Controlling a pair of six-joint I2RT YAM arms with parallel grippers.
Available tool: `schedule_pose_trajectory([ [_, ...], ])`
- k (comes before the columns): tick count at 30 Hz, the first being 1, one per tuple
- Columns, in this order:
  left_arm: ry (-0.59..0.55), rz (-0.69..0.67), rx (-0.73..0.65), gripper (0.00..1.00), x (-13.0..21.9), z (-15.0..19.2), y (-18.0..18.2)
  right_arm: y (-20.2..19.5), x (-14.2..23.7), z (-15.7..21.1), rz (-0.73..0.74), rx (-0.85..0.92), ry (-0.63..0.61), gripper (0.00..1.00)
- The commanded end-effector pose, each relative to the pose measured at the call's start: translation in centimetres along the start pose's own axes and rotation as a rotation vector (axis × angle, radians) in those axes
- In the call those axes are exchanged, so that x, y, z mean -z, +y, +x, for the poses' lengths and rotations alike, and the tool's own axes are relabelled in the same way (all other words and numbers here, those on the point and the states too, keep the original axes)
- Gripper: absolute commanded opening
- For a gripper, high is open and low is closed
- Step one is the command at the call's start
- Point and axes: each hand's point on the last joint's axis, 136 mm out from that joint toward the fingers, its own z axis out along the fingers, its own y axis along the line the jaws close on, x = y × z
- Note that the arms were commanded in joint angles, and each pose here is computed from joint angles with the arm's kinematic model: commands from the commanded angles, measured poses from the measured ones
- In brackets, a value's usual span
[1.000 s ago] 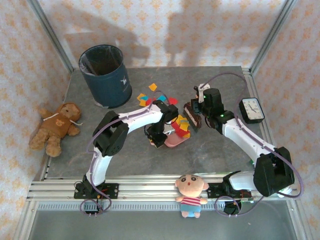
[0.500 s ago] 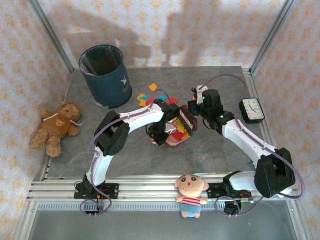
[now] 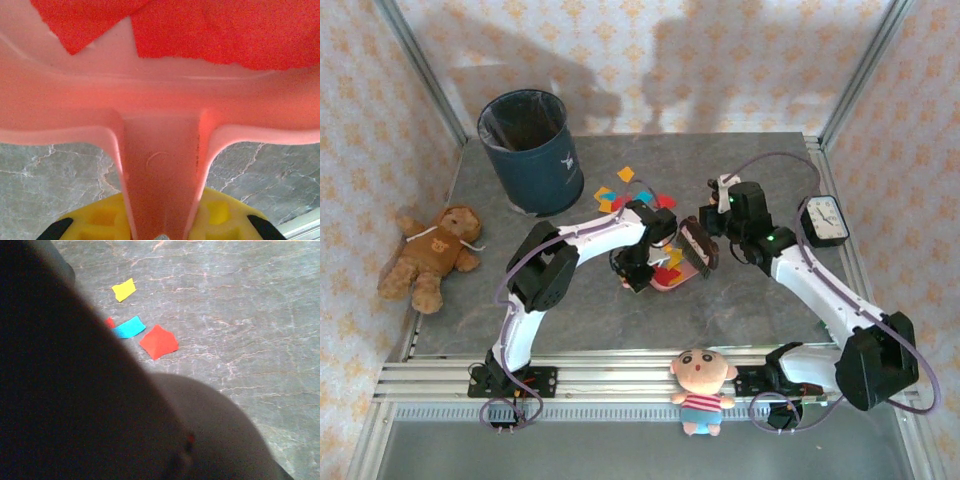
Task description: Sweep away the paper scraps from the table
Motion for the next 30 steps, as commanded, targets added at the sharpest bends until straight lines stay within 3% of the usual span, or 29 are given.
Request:
schedule_pose_trajectory([
  [1,0.024,-0.052,0.032,0.0,0.7,1.9,1.2,-0.9,1.4,-0.9,0.06,-0.02,-0.054,0.0],
  [15,0.019,-0.019,0.002,0.0,0.6,2.8,0.7,-2.7,0.0,-2.2,0.166,-0.049,-0.118,0.0],
  [30,0.005,0.008,-0.003,0.0,0.2,2.1,0.3,2.2,-3.2,1.1,-0.005,0.057,0.04,0.0],
])
